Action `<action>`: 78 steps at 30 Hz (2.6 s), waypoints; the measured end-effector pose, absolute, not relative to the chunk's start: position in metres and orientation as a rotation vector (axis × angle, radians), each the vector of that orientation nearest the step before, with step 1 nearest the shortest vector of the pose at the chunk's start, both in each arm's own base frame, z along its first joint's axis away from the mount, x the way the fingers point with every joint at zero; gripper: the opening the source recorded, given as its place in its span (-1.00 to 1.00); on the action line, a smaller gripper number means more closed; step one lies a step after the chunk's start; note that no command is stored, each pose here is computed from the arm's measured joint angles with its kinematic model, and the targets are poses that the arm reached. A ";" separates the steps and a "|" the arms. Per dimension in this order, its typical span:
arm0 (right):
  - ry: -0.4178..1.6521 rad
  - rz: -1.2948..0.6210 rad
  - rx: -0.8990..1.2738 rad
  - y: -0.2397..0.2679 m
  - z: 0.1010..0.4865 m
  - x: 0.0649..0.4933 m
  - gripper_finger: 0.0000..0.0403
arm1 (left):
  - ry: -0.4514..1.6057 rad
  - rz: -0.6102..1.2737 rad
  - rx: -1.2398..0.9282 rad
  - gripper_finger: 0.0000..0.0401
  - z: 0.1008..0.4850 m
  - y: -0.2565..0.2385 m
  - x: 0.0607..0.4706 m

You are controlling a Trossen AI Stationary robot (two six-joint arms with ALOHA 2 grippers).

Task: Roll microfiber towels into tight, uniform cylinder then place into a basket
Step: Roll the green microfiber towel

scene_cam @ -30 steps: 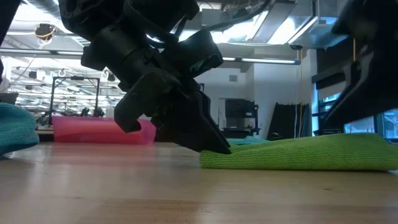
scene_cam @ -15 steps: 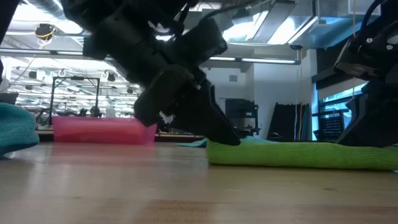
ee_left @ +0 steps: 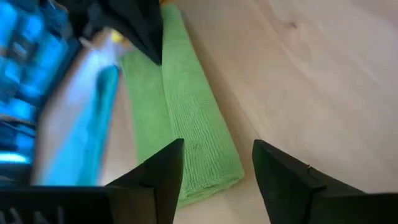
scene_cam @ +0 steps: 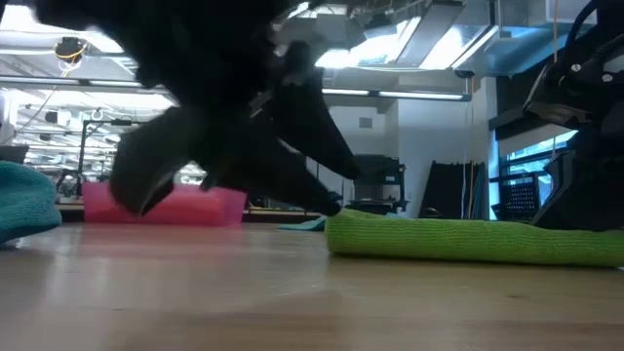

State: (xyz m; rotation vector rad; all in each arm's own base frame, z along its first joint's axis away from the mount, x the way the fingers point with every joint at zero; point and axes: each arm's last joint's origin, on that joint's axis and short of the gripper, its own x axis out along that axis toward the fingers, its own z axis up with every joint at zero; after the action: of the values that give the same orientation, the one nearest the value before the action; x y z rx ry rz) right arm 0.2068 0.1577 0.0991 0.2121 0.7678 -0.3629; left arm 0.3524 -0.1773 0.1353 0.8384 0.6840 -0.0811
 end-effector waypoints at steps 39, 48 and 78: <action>0.823 -0.354 0.263 0.151 0.098 0.213 -0.95 | 0.905 -0.244 1.440 -0.31 0.099 -0.148 0.358; 0.823 -0.353 0.265 0.151 0.098 0.213 -0.96 | 0.919 -0.221 1.375 -0.17 0.108 -0.157 0.362; 0.811 -0.278 0.150 0.150 0.115 0.212 -0.94 | 0.798 -0.320 1.045 -0.96 0.105 -0.157 0.379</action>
State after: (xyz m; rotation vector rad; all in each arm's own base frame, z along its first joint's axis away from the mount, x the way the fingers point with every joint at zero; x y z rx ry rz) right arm 0.2116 0.1497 0.1154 0.1505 0.8115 -0.2778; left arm 0.3793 -0.1568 0.1052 1.0451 0.7981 -0.3195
